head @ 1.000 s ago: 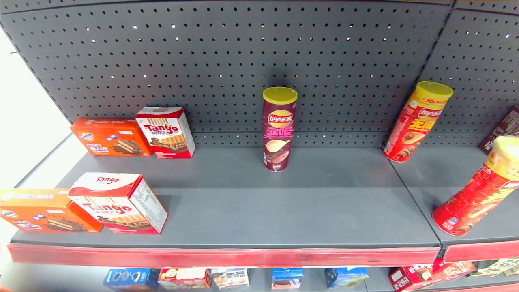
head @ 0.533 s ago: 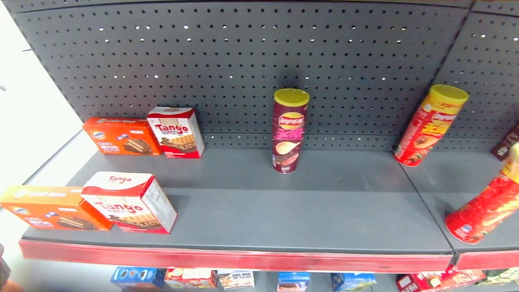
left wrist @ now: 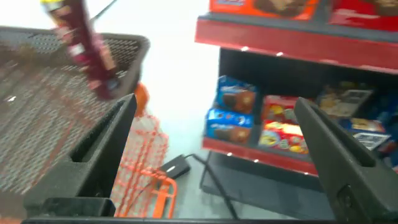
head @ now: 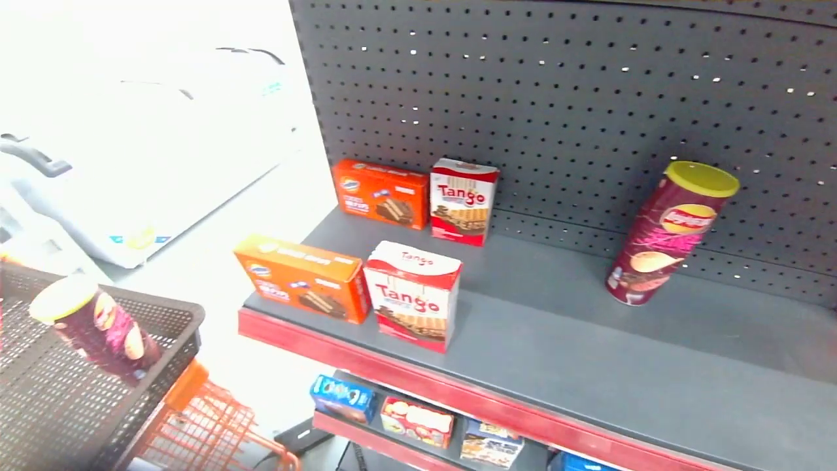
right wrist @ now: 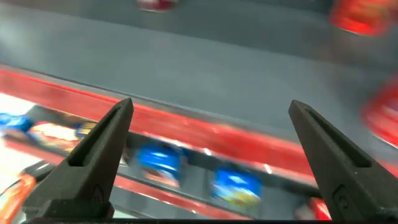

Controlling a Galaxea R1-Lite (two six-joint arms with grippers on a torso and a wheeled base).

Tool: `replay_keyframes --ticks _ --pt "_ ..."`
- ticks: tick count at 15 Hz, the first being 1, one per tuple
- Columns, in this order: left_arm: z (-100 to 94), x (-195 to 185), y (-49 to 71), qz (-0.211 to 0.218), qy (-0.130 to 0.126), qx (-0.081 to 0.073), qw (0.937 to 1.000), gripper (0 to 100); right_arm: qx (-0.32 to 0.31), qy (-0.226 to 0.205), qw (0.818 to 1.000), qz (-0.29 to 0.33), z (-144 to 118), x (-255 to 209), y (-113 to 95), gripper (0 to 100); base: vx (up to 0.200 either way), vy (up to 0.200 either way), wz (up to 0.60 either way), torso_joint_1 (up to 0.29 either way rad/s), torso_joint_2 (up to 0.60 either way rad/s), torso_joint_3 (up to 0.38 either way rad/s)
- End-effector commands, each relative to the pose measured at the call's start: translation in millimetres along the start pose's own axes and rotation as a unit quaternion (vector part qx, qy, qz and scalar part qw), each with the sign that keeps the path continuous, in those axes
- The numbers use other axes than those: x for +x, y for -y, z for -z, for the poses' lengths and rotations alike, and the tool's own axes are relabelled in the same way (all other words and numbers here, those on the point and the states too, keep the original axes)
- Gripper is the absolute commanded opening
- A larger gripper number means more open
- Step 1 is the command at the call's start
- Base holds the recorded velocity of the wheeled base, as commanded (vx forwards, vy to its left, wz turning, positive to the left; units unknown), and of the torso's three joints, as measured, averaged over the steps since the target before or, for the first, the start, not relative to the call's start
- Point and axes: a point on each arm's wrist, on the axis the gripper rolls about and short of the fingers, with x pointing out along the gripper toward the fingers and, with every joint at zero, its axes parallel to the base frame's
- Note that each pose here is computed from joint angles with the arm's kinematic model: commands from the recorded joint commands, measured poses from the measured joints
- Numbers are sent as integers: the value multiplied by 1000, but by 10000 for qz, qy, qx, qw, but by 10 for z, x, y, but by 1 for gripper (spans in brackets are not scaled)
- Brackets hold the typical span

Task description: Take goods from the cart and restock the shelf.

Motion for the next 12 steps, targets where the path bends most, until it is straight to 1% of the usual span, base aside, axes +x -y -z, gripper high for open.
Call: replay_keyframes --ticks 1,2,12 --pt "0 1 0 -2 -6 -8 10000 100 0 -7 10000 -11 0 1 0 100 0 0 600 7 2 2" --pt "0 1 0 -2 -6 0 10000 100 0 -7 10000 -3 0 1 0 100 0 0 600 2 7 2" --pt "1 1 2 36 -13 23 10000 100 -8 -7 10000 -3 0 1 0 100 0 0 0 0 0 0"
